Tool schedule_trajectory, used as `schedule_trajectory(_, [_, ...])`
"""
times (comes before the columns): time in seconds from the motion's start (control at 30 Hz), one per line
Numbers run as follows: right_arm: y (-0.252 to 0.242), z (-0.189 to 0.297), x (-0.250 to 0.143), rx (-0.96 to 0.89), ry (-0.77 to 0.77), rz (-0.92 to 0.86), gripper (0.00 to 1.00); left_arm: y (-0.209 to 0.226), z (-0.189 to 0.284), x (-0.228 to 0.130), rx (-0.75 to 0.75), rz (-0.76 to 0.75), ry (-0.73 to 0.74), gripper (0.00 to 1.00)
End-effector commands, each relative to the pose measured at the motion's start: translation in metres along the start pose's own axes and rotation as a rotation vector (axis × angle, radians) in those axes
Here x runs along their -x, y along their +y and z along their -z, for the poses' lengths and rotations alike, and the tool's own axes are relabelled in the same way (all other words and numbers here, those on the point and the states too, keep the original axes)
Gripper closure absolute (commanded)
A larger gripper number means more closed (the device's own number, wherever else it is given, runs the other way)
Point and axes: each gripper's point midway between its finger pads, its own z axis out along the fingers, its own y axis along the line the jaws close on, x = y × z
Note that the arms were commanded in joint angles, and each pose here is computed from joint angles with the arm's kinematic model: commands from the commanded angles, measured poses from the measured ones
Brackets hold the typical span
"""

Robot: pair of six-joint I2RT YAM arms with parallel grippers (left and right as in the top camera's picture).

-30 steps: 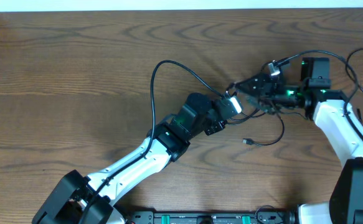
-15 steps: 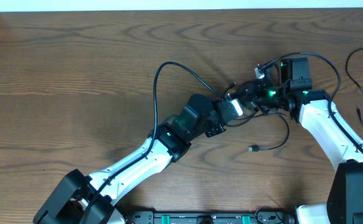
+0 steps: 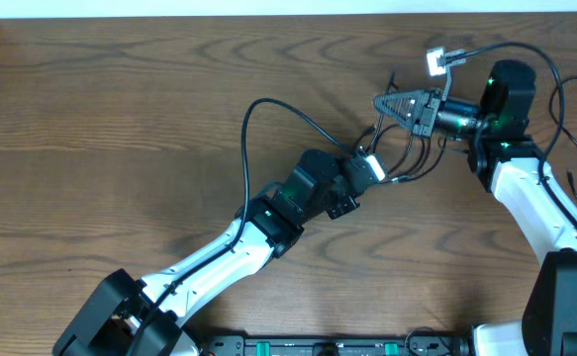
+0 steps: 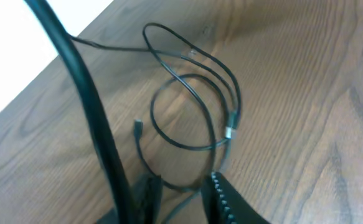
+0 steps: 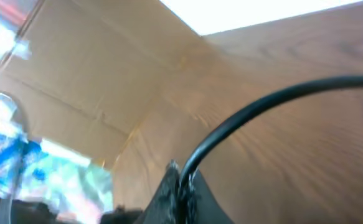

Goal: Untangle cables

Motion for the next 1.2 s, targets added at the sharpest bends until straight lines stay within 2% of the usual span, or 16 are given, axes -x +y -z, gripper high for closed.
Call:
schedule_trajectory(0.0, [0.023, -0.007, -0.007, 0.106, 0.052, 0.105, 0.99, -0.011, 0.008, 0.013, -0.080, 0.075, -0.036, 0.74])
schedule_trajectory(0.07, [0.021, -0.007, -0.010, 0.101, 0.057, 0.110, 0.99, -0.019, 0.015, 0.018, -0.128, 0.074, -0.049, 0.36])
schedule_trajectory(0.1, [0.018, -0.005, -0.012, 0.093, 0.061, 0.106, 0.99, -0.022, 0.020, 0.020, -0.141, 0.074, -0.052, 0.07])
schedule_trajectory(0.23, [-0.007, 0.006, -0.024, 0.004, 0.072, 0.047, 0.99, -0.020, 0.038, 0.022, -0.138, 0.071, -0.036, 0.06])
schedule_trajectory(0.37, [-0.053, 0.031, -0.043, -0.209, 0.095, 0.022, 0.99, -0.009, 0.055, 0.011, -0.117, 0.063, 0.011, 0.06])
schedule_trajectory(0.6, [-0.111, 0.056, -0.079, -0.526, 0.226, 0.034, 0.99, 0.004, 0.056, 0.005, -0.090, 0.084, 0.025, 0.06])
schedule_trajectory(0.7, [-0.154, 0.067, -0.108, -0.667, 0.294, -0.082, 0.99, 0.004, 0.056, 0.004, -0.090, 0.085, 0.025, 0.05])
schedule_trajectory(0.8, [-0.181, 0.067, -0.137, -0.701, 0.327, -0.229, 0.99, 0.004, 0.056, 0.004, -0.090, 0.085, 0.028, 0.06])
schedule_trajectory(0.97, [-0.215, 0.089, -0.160, -0.914, 0.323, -0.401, 0.99, 0.003, 0.057, 0.001, -0.095, 0.088, 0.040, 0.06])
schedule_trajectory(1.0, [-0.218, 0.093, -0.159, -0.945, 0.312, -0.410, 0.95, 0.003, 0.057, 0.000, -0.095, 0.089, 0.042, 0.06])
schedule_trajectory(1.1, [-0.221, 0.092, -0.153, -0.949, 0.285, -0.400, 0.75, 0.002, 0.057, 0.000, -0.096, 0.089, 0.045, 0.06])
schedule_trajectory(1.13, [-0.221, 0.091, -0.151, -0.950, 0.279, -0.400, 0.62, 0.002, 0.057, 0.000, -0.096, 0.089, 0.045, 0.06])
schedule_trajectory(1.17, [-0.222, 0.092, -0.151, -0.960, 0.273, -0.407, 0.55, 0.002, 0.057, 0.000, -0.096, 0.089, 0.045, 0.06])
